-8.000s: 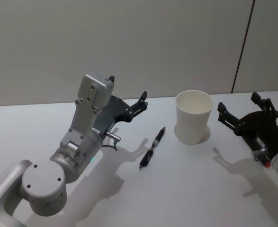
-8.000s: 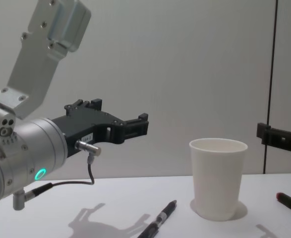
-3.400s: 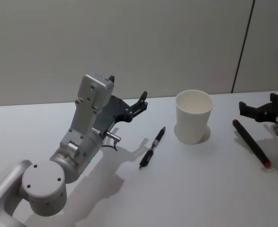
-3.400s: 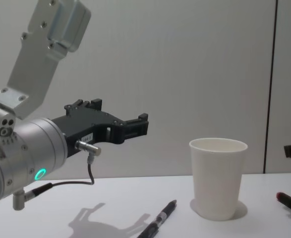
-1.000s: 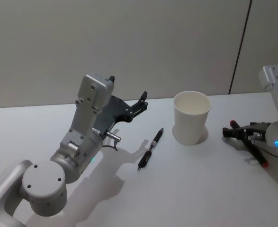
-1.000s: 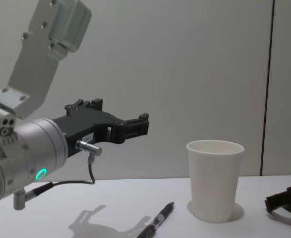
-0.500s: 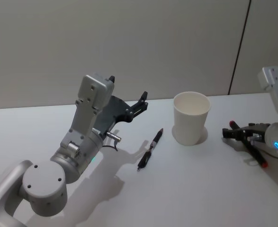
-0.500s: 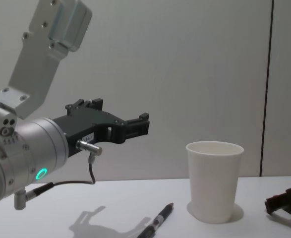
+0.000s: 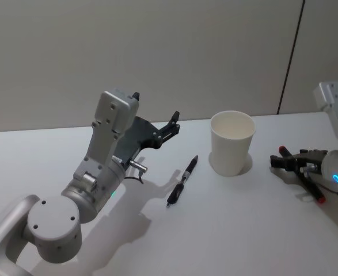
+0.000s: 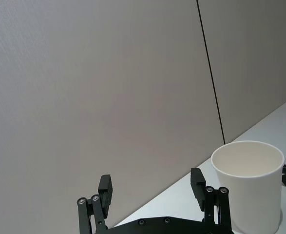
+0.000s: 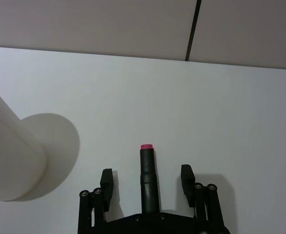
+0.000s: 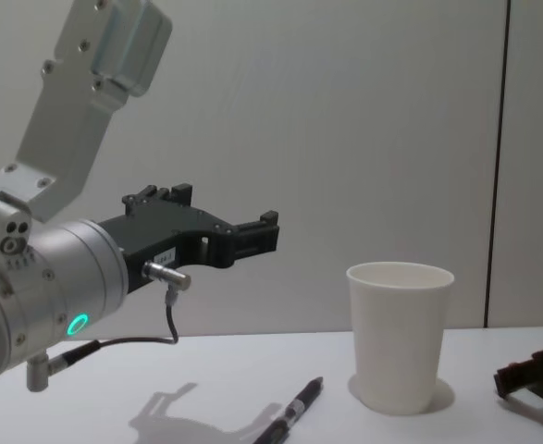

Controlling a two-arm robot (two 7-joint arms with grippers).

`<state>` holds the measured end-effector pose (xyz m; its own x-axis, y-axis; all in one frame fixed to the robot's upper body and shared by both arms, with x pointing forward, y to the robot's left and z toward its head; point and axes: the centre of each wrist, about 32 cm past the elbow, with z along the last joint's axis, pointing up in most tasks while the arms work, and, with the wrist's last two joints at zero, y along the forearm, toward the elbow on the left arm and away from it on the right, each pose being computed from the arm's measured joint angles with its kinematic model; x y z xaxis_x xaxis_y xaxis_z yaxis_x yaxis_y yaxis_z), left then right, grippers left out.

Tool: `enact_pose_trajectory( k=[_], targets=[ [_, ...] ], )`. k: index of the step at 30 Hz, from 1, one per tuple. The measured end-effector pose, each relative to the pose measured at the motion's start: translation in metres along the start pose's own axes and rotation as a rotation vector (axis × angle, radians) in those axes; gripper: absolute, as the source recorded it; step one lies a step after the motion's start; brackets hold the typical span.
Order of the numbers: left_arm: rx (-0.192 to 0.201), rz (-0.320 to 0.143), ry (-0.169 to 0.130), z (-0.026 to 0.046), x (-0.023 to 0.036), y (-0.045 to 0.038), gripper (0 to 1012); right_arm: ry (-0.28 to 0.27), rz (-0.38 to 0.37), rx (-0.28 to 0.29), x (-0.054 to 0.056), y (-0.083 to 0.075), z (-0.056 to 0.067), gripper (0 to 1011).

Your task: Place the pen into the pen holder.

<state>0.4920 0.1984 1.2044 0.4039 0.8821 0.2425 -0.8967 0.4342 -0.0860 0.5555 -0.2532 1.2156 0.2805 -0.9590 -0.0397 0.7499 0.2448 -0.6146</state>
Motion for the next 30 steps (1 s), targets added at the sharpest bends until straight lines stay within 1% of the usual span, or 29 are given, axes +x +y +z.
enact_pose_trajectory(
  k=[5, 10, 19, 20, 22, 24, 26, 27, 28, 30],
  targets=[
    [0.0, 0.0, 0.0, 0.0, 0.0, 0.0, 1001, 0.003, 0.004, 0.028, -0.002, -0.004, -0.002, 829],
    [0.0, 0.0, 0.0, 0.0, 0.0, 0.0, 1001, 0.011, 0.009, 0.042, -0.003, -0.008, -0.004, 794],
    [0.0, 0.0, 0.0, 0.0, 0.0, 0.0, 1000, 0.029, 0.012, 0.049, 0.0, -0.011, -0.005, 717],
    [0.0, 0.0, 0.0, 0.0, 0.0, 0.0, 1001, 0.031, 0.011, 0.049, 0.0, -0.011, -0.005, 700],
    [0.0, 0.0, 0.0, 0.0, 0.0, 0.0, 1001, 0.037, 0.008, 0.046, 0.002, -0.011, -0.006, 617],
    [0.0, 0.0, 0.0, 0.0, 0.0, 0.0, 1001, 0.042, 0.006, 0.042, 0.003, -0.011, -0.007, 599],
    [0.0, 0.0, 0.0, 0.0, 0.0, 0.0, 1000, 0.048, 0.001, 0.035, 0.005, -0.011, -0.007, 539],
    [0.0, 0.0, 0.0, 0.0, 0.0, 0.0, 1001, 0.05, 0.0, 0.032, 0.006, -0.011, -0.008, 485],
    [0.0, 0.0, 0.0, 0.0, 0.0, 0.0, 1001, 0.053, -0.001, 0.029, 0.007, -0.01, -0.008, 462],
    [0.0, 0.0, 0.0, 0.0, 0.0, 0.0, 1001, 0.06, -0.009, 0.019, 0.01, -0.01, -0.009, 381]
  ],
)
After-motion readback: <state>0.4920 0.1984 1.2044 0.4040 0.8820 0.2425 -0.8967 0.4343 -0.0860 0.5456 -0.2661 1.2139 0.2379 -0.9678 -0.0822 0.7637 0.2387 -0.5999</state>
